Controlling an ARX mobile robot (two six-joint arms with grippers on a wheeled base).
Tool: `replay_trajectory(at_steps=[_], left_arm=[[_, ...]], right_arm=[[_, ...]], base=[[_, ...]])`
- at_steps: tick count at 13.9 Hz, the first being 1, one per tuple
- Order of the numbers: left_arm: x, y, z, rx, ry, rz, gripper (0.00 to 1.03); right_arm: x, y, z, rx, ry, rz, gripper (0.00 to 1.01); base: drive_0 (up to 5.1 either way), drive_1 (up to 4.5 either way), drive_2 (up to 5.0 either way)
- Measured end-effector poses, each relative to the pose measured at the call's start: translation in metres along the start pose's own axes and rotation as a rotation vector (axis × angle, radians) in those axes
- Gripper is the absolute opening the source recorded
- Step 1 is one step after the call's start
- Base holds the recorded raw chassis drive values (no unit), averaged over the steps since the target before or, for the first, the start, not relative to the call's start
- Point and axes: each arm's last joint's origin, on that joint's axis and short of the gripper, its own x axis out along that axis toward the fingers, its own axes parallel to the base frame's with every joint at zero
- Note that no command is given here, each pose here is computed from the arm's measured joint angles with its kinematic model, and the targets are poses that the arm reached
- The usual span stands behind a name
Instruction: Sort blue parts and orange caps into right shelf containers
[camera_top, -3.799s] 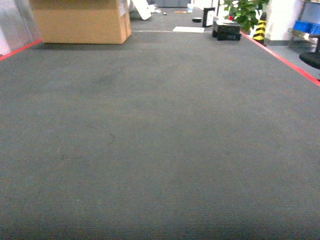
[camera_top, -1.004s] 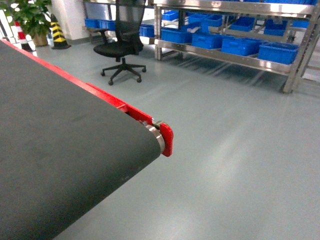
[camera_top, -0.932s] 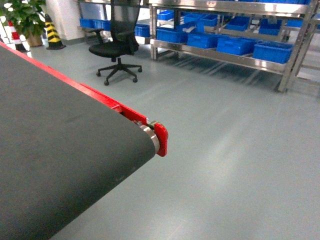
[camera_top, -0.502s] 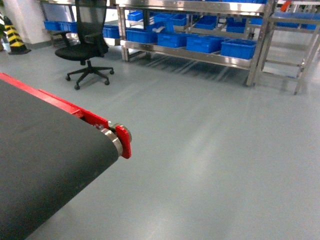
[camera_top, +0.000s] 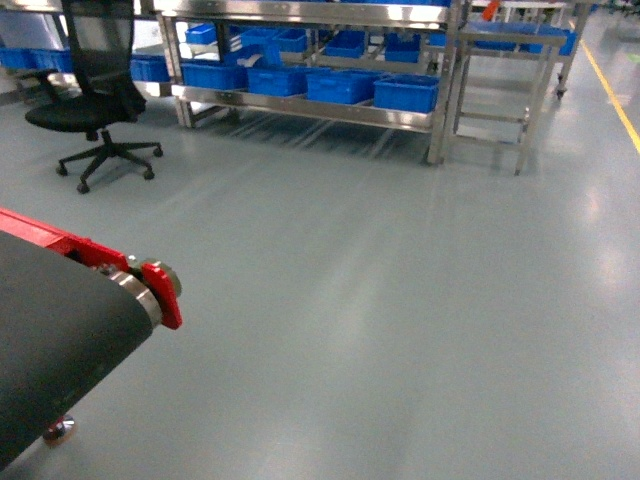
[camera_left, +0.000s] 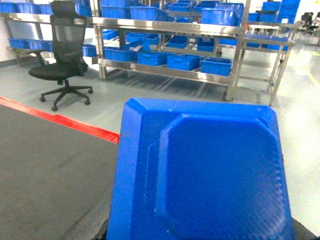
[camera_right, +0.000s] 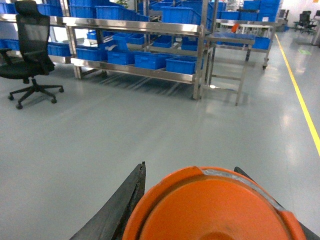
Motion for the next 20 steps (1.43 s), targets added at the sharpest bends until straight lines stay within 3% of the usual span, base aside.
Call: replay_trajectory(at_steps=[20], left_arm=[[0.0,-0.0002,-0.0001,0.0,0.001,-0.005,0.44]], right_arm=[[0.0,-0.0001,-0.0001,0.0,0.001,-0.002,0.45]], base=[[-1.7,-1.72,-1.7]])
